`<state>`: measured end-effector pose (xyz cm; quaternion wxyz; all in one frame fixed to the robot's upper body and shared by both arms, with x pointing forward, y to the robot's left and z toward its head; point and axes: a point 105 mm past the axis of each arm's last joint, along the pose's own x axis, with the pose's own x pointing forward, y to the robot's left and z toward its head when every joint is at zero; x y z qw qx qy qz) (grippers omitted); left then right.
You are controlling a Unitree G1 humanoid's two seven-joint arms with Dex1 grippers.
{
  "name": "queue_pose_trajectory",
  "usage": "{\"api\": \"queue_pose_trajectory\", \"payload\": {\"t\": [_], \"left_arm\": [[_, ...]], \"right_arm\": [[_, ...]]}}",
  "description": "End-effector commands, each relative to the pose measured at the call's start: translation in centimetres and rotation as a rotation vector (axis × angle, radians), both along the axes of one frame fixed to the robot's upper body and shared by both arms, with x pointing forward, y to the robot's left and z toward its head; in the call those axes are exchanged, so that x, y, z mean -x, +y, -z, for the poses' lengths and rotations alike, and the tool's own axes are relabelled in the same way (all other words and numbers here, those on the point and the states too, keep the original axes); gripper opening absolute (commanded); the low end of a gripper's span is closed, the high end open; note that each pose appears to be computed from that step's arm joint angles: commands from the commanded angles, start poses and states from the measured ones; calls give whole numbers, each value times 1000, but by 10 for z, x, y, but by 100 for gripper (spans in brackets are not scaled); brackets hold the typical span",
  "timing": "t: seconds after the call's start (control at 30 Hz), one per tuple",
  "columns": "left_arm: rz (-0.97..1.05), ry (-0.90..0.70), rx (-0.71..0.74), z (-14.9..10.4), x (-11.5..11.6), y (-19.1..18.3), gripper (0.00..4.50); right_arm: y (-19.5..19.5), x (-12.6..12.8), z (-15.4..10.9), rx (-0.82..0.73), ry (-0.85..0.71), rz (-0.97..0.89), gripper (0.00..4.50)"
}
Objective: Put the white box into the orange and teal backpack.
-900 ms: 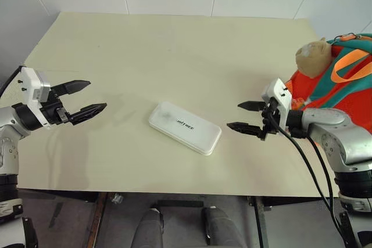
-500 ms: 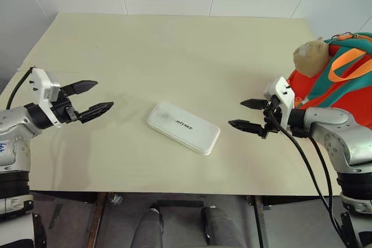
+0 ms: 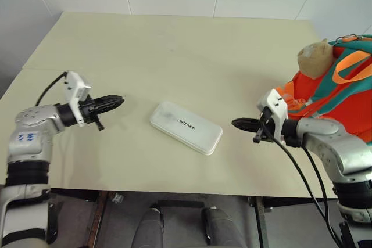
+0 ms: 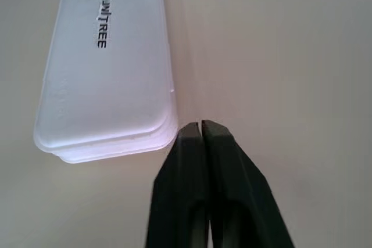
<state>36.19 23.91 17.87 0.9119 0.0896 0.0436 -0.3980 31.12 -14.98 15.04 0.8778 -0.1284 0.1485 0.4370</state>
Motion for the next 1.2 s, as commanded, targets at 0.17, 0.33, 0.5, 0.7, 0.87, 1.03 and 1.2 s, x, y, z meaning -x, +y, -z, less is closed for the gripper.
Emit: {"api": "queue_pose_trajectory", "payload": {"t": [0.17, 0.33, 0.5, 0.7, 0.87, 1.03, 1.2], "left_arm": [[0, 124, 19, 27, -30, -28, 2], [38, 224, 20, 43, -40, -46, 2], [96, 203, 53, 37, -48, -66, 2], [217, 200, 84, 34, -40, -84, 2], [308, 245, 70, 42, -23, -88, 2], [345, 277, 37, 47, -6, -85, 2], [388, 343, -38, 55, 23, -78, 2]], "right_arm": [[7, 12, 16, 87, 9, 13, 0], [11, 12, 23, 107, 20, 32, 0], [21, 19, 24, 101, 38, 0, 0], [33, 25, 20, 87, 37, -50, 0], [37, 24, 15, 89, 26, -63, 0], [38, 25, 12, 100, 24, -83, 0], [34, 22, 7, 123, 16, -105, 0]]}}
